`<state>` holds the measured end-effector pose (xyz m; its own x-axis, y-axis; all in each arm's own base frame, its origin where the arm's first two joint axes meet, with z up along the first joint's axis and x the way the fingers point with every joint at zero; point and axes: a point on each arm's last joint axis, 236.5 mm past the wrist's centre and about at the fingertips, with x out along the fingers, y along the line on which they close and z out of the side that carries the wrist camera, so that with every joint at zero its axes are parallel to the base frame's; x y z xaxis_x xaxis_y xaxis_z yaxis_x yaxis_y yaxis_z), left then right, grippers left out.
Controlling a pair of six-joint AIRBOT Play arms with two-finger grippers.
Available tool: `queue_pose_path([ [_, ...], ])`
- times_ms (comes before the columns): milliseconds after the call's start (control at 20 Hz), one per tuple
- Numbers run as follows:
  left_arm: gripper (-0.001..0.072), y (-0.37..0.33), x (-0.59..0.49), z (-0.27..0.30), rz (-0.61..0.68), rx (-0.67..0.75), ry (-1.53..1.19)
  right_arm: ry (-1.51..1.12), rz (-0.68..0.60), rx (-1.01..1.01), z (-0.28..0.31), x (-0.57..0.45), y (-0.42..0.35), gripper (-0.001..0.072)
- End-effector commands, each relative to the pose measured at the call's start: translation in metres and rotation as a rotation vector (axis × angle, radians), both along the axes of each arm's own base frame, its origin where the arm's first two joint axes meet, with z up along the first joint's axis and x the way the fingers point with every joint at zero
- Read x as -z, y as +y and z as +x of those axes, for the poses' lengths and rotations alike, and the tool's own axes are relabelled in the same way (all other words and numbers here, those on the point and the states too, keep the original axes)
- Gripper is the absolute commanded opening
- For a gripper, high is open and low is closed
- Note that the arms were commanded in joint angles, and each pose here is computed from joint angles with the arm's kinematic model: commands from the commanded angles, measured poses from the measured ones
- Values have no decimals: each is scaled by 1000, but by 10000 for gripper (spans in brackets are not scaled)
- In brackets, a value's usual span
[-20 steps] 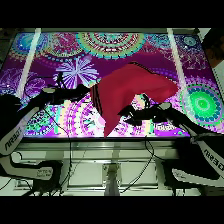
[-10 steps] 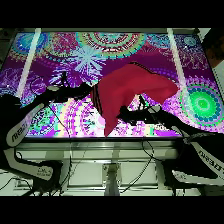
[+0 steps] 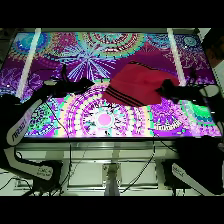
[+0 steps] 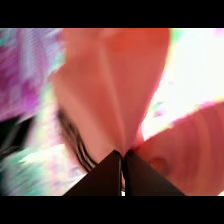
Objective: Fold the clothes and pants, and hang the long-sleeved shirts on hangers.
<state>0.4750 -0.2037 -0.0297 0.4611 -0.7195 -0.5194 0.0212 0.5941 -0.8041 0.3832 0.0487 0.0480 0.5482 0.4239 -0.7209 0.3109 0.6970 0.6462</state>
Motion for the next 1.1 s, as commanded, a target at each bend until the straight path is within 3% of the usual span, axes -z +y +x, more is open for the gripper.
queue_pose_path([
  [0,499,-26,-9,-21,-46,114,15,106,-215,140,-32,3,-107,4],
  [350,498,-82,-13,-67,-61,321,2,184,-269,166,-29,38,-135,16],
  [400,499,-85,-13,-68,-61,326,3,185,-236,166,-27,38,-129,131],
  [450,499,-86,-13,-69,-61,330,3,171,-197,170,-23,34,-122,362],
  [500,499,-86,-13,-69,-61,330,3,148,-166,166,-18,28,-116,435],
  [650,499,-86,-13,-69,-56,334,-8,141,-85,60,-21,17,-85,424],
  [800,498,-83,-11,-62,-26,326,-50,244,36,-185,-57,24,-16,406],
  [1050,498,-79,-10,-57,-20,309,-53,358,53,-296,-89,68,64,405],
])
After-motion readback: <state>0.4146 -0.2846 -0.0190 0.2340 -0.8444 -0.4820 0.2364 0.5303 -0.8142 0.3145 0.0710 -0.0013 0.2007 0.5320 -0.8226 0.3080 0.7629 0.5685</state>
